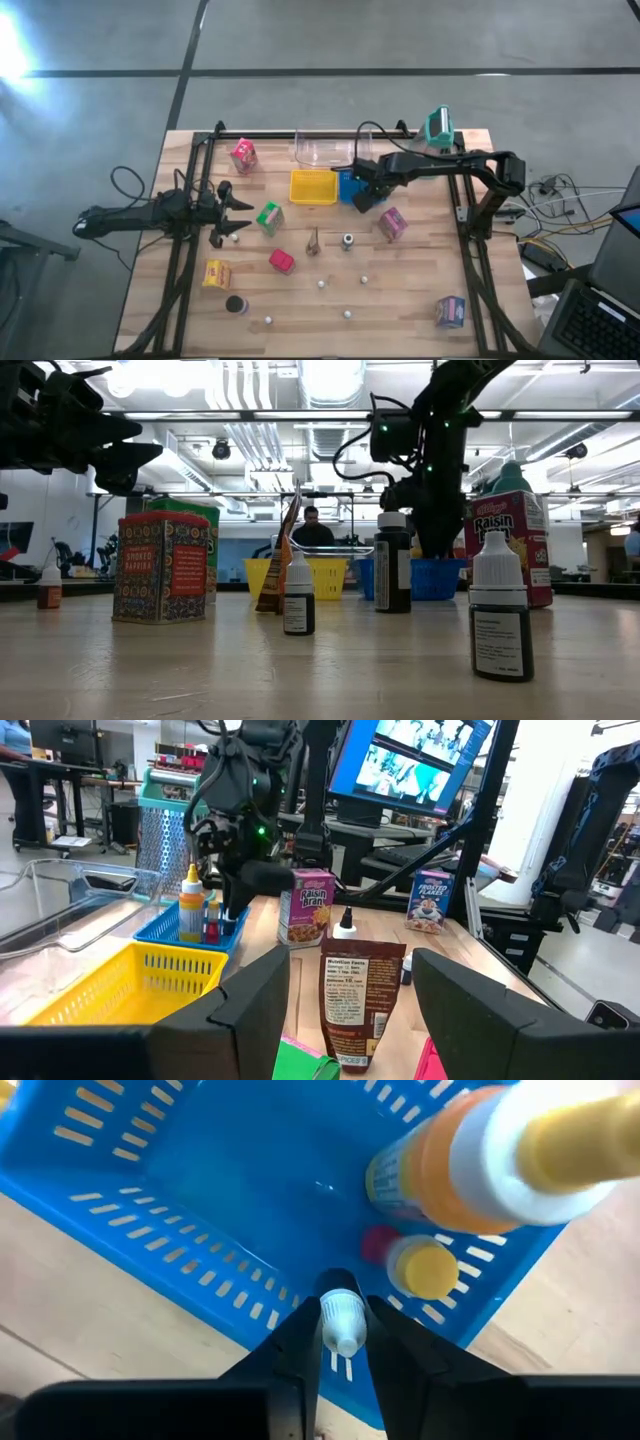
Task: Pick & Place Kitchen Items
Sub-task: Put the green food coloring bottle into the blue bin
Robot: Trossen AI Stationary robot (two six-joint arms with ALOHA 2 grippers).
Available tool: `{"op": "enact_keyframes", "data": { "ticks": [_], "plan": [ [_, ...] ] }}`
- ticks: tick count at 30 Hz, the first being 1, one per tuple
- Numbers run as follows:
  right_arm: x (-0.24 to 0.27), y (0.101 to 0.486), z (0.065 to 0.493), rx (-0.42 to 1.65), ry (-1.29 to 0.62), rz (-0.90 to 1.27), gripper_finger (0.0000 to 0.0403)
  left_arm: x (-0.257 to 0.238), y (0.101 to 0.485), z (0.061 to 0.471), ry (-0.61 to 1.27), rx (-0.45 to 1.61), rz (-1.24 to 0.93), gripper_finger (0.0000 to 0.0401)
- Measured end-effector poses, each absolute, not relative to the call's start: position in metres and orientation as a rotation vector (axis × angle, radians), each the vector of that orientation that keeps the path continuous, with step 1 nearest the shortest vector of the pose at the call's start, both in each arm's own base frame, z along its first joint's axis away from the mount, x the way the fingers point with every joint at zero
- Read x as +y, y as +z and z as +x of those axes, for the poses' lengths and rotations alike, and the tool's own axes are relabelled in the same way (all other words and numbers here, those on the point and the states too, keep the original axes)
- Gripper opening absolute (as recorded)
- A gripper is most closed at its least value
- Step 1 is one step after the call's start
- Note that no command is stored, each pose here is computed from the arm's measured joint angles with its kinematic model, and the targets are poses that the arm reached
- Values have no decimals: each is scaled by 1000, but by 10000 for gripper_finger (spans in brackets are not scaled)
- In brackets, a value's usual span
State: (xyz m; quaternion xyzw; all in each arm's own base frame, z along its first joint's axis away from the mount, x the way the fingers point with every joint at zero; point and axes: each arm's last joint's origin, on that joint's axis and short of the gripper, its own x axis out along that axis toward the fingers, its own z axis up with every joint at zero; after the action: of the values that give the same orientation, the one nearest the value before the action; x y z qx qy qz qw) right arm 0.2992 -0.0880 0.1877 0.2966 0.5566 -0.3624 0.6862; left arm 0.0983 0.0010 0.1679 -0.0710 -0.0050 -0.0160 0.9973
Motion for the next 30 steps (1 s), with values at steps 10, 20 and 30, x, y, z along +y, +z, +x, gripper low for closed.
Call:
{"op": "enact_keyframes", "data": {
  "ticks": [10,20,30],
  "plan": [
    [-89,168,292,1223,-819,677,70,1,168,98,-32,-10,-142,218],
    [-90,167,292,1210,-818,673,69,1,168,98,-32,-10,-142,218],
    [-91,175,296,1218,-806,668,125,1,168,98,-32,-10,-142,218]
  ]
}}
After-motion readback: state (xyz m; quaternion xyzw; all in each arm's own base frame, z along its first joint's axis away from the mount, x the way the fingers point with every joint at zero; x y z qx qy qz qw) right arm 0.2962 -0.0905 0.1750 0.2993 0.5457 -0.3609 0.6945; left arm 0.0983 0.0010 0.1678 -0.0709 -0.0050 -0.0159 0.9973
